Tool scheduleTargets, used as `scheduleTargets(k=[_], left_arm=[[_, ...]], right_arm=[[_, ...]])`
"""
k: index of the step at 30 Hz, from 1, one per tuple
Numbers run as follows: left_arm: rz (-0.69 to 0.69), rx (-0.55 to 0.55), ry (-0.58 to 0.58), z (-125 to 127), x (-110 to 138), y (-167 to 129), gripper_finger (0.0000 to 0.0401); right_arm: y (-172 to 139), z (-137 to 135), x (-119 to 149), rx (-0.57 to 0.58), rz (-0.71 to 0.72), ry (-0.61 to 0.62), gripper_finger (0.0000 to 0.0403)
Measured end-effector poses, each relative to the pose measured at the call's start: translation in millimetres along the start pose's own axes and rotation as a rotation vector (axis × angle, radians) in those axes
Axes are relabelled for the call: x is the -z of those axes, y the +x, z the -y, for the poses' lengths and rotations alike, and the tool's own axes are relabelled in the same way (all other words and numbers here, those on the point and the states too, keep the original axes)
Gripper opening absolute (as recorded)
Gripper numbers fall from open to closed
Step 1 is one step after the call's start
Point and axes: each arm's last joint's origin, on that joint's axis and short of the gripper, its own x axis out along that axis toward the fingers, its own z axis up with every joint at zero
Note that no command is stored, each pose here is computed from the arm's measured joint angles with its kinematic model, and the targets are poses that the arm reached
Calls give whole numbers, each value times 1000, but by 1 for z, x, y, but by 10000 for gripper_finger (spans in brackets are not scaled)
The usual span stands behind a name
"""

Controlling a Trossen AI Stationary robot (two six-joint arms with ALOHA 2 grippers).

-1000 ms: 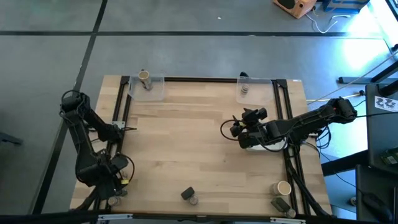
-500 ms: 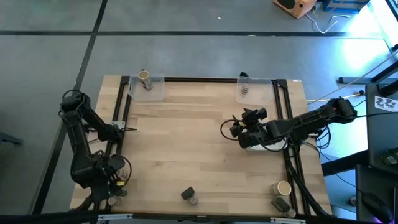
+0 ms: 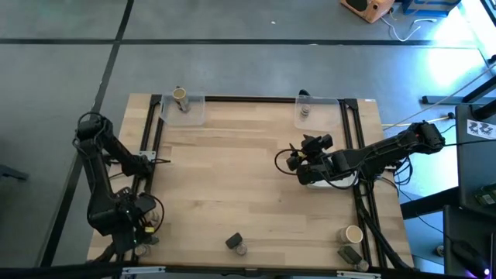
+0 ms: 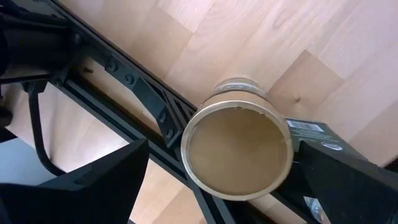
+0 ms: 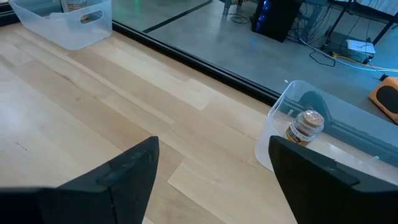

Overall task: Sort spices by type
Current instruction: Put the left cream brown seasoning bottle into the left transparent bin

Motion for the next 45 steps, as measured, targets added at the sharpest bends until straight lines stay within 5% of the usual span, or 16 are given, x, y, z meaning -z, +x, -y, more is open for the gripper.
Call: scheduleTargets(k=[24, 36, 45], left_arm=[[50, -93, 62, 11, 6, 26, 391], [56, -100, 45, 8, 5, 41, 289], [50, -120, -9, 10, -8, 42, 271]], right_arm=[[0, -2, -2, -14, 11, 4, 303], [0, -2, -2, -14, 11, 5, 303], [0, -2, -2, -14, 11, 5, 303]])
